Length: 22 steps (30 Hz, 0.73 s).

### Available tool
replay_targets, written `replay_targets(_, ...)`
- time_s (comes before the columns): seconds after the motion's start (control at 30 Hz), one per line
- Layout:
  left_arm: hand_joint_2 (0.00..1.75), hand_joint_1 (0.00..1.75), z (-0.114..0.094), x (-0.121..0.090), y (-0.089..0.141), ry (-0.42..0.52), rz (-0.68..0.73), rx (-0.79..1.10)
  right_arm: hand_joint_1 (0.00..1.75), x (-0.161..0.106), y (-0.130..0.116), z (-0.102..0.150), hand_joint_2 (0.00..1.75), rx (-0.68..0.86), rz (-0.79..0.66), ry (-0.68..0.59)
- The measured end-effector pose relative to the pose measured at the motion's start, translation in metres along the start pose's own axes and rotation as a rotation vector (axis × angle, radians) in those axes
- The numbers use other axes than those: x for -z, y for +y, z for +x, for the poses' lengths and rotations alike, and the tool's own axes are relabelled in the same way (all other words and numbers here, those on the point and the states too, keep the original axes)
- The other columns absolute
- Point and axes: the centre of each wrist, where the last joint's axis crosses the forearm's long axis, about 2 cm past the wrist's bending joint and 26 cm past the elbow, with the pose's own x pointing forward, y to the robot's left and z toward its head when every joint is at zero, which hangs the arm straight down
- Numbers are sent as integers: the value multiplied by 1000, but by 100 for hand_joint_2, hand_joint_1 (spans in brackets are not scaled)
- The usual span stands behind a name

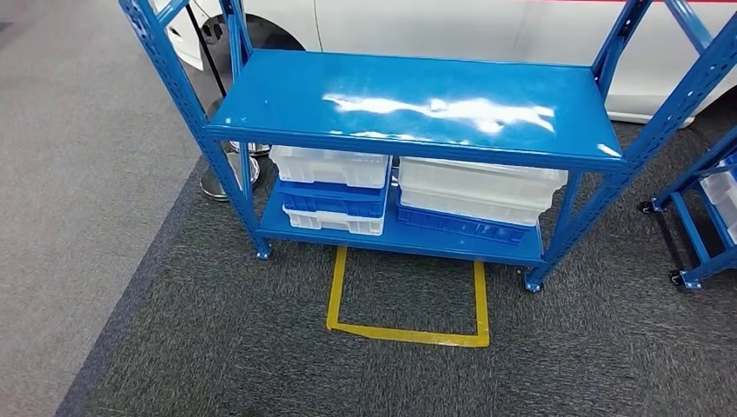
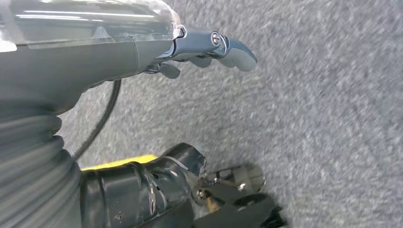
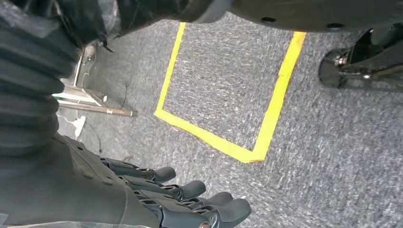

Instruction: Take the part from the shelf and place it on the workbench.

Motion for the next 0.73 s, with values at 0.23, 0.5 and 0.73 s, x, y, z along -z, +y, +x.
replay_targets(0.23,0,0,-30,-11,1,94,-40,-34,0,5,-13,18,175,12,-3,-55)
replay_targets(0.5,0,0,-47,-17,6,163,-81,-71,0,9,-28,29,131,15,11,-101)
replay_targets(0.73,0,0,-48,-15,10,192,-112,-106,0,10,-35,21,0,13,40,-93)
